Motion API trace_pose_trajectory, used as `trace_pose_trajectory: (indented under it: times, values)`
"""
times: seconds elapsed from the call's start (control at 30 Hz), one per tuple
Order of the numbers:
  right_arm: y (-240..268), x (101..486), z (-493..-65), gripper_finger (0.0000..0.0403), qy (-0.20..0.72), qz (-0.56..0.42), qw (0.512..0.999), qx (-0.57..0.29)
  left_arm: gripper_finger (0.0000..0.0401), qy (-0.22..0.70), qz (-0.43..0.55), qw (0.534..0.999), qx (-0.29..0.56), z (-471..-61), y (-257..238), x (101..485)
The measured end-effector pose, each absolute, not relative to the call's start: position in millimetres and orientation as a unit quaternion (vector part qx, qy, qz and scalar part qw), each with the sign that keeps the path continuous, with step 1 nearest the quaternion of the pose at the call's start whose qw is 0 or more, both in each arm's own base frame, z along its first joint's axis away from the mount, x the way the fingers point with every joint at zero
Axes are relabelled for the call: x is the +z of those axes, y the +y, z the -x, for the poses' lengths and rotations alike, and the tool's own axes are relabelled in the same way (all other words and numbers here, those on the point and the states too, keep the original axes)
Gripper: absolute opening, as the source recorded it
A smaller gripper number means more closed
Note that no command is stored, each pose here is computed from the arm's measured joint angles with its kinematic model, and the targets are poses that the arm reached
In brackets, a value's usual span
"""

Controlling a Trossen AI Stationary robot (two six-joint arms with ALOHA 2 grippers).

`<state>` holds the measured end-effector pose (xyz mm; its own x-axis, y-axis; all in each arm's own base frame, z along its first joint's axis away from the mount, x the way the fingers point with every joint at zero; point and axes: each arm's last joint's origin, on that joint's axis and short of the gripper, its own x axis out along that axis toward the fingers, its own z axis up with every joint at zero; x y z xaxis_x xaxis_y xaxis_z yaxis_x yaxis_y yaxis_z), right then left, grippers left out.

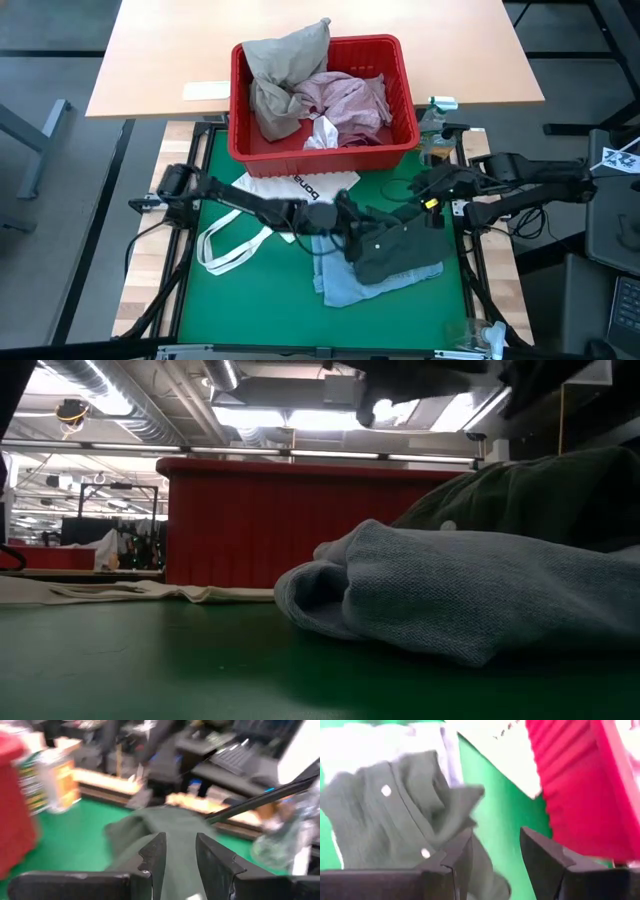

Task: Fold laundry
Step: Fold the green shirt

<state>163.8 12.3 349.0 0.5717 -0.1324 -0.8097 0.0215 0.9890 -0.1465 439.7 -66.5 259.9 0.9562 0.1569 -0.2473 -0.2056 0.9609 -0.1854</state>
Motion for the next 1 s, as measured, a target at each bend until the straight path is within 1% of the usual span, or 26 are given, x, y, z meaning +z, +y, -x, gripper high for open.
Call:
trace_pose_trajectory:
  times: [0.1, 0.2, 0.4, 0.47, 0.67, 0.83, 1.0]
  values:
    - [13.8, 347.3, -171.9, 0.0163, 0.459, 0.058, 0.887, -0.009, 0.0101, 0.158, 0.107, 0.975, 0.114, -431.7, -47.0, 265.4]
    - [15.3, 341.6, -177.5, 0.0163, 0.48, 0.091, 0.872, 0.026, 0.0101, 0.206, 0.129, 0.963, 0.117, -426.9, -31.9, 261.0]
    - [17.5, 330.0, -195.1, 0.0163, 0.502, 0.157, 0.847, 0.077, 0.0101, 0.255, 0.197, 0.944, 0.07, -432.0, -9.0, 242.4]
    - [13.9, 325.9, -204.5, 0.0163, 0.504, 0.16, 0.846, 0.073, 0.0101, 0.264, 0.207, 0.939, 0.072, -434.4, -4.5, 234.5]
    - [-14.7, 304.9, -231.1, 0.0163, 0.546, 0.122, 0.828, 0.027, 0.0101, 0.274, 0.215, 0.934, 0.077, -438.0, -1.7, 223.7]
    - [-36.8, 285.7, -247.5, 0.0163, 0.57, 0.058, 0.818, 0.051, 0.0101, 0.304, 0.21, 0.926, 0.078, -435.2, -6.8, 217.2]
    - [-47.3, 271.7, -260.6, 0.0163, 0.574, 0.009, 0.816, 0.063, 0.0101, 0.335, 0.204, 0.917, 0.076, -431.2, -14.6, 212.6]
